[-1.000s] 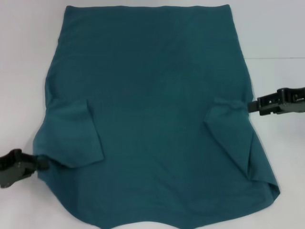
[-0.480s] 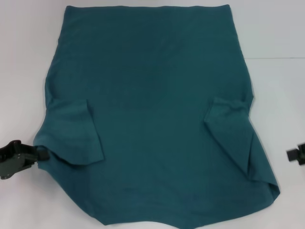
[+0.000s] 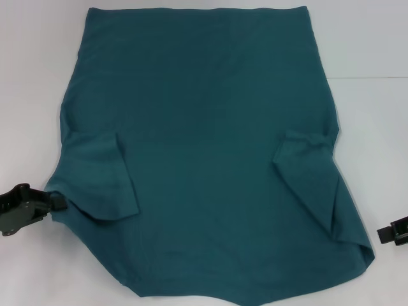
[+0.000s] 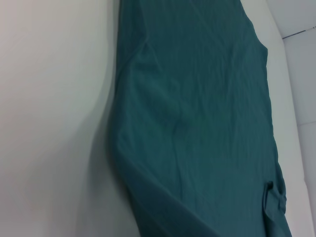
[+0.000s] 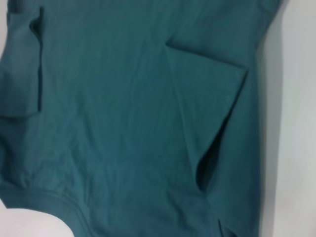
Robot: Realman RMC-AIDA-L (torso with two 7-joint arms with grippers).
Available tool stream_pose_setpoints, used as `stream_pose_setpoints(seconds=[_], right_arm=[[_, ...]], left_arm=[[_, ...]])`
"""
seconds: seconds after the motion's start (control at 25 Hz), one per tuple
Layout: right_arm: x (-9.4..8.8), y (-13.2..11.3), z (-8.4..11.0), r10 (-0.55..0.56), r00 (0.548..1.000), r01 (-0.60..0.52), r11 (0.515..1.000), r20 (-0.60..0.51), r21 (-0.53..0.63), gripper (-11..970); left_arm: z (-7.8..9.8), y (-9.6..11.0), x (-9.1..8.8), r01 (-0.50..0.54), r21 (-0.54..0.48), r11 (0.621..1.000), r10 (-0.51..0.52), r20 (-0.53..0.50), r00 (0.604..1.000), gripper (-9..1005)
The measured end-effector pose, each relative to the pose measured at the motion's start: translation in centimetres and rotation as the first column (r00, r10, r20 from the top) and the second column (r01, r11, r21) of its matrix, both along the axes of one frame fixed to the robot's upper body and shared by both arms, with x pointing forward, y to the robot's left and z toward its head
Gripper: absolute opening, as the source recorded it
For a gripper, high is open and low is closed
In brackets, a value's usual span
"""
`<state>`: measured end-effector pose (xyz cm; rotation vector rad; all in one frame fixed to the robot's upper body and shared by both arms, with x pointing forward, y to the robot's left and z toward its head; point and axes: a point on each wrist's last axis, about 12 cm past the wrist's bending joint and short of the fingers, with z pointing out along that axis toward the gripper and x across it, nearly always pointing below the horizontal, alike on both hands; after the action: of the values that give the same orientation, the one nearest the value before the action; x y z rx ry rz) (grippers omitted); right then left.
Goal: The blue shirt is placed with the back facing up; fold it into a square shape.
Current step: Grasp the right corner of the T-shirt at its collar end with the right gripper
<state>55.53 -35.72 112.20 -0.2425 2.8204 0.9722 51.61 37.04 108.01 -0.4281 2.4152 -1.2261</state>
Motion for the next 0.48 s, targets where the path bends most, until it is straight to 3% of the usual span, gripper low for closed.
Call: stream_pose_setpoints(seconds=[0.48], right_arm=[[0.6, 1.4, -0.5, 0.021, 1.000, -0.021, 0.999, -0.007, -0.028, 588]], left_arm=[[-0.1, 0.0, 0.1, -0.004, 0.005, 1.000, 0.004, 0.001, 1.000, 27]])
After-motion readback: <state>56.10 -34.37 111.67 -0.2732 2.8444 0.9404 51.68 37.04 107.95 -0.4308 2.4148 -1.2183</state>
